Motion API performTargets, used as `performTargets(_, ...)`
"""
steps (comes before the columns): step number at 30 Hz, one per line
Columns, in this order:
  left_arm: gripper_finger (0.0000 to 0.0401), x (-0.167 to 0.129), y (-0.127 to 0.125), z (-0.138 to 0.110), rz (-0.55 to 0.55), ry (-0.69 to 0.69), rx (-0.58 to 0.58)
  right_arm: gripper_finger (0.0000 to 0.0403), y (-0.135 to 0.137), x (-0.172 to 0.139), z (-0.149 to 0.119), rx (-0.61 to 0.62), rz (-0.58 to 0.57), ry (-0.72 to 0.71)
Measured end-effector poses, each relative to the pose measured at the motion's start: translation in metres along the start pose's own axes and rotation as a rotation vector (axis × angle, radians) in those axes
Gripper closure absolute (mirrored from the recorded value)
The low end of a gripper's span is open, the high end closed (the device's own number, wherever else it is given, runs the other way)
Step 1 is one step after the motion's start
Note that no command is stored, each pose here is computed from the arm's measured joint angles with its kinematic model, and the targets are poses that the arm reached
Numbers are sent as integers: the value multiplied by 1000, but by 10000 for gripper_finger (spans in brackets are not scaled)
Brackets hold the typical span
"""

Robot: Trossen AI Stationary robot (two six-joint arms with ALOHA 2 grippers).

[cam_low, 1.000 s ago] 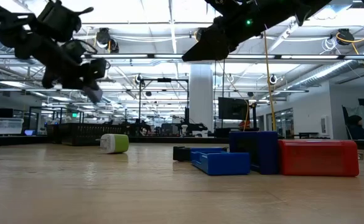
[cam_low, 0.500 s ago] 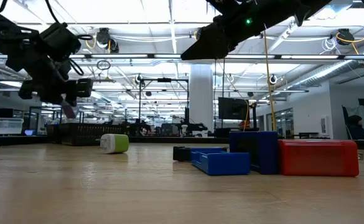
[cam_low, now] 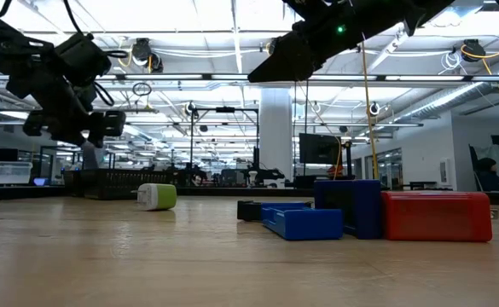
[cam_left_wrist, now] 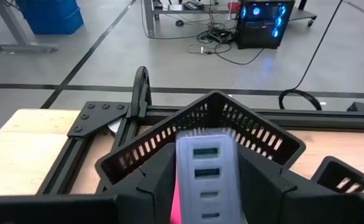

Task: Pick & Place Office items
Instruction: Put the light blue charger adapter into the top black bin, then put the red charger adapter into the top black bin

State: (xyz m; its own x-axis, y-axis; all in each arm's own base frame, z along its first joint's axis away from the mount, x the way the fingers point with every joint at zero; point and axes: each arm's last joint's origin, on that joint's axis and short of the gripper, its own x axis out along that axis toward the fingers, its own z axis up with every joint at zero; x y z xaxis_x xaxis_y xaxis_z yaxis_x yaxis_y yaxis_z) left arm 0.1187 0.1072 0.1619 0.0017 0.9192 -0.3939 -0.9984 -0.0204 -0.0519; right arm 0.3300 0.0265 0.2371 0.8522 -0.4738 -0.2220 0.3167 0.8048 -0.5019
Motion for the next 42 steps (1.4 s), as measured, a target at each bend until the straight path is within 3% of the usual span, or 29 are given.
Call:
performTargets(10, 266, 0, 0, 0, 4, 1, 3, 97, 0, 0, 0, 0, 0, 0)
performTargets(21, 227, 0, 3, 0, 73, -36, 13, 97, 0, 0, 0, 0, 0, 0)
performTargets(35, 198, 0, 3, 0, 73, -36, 11, 97, 0, 0, 0, 0, 0, 0)
performTargets(42, 208, 0, 3, 0, 73, -36, 8, 97, 0, 0, 0, -1, 0, 0)
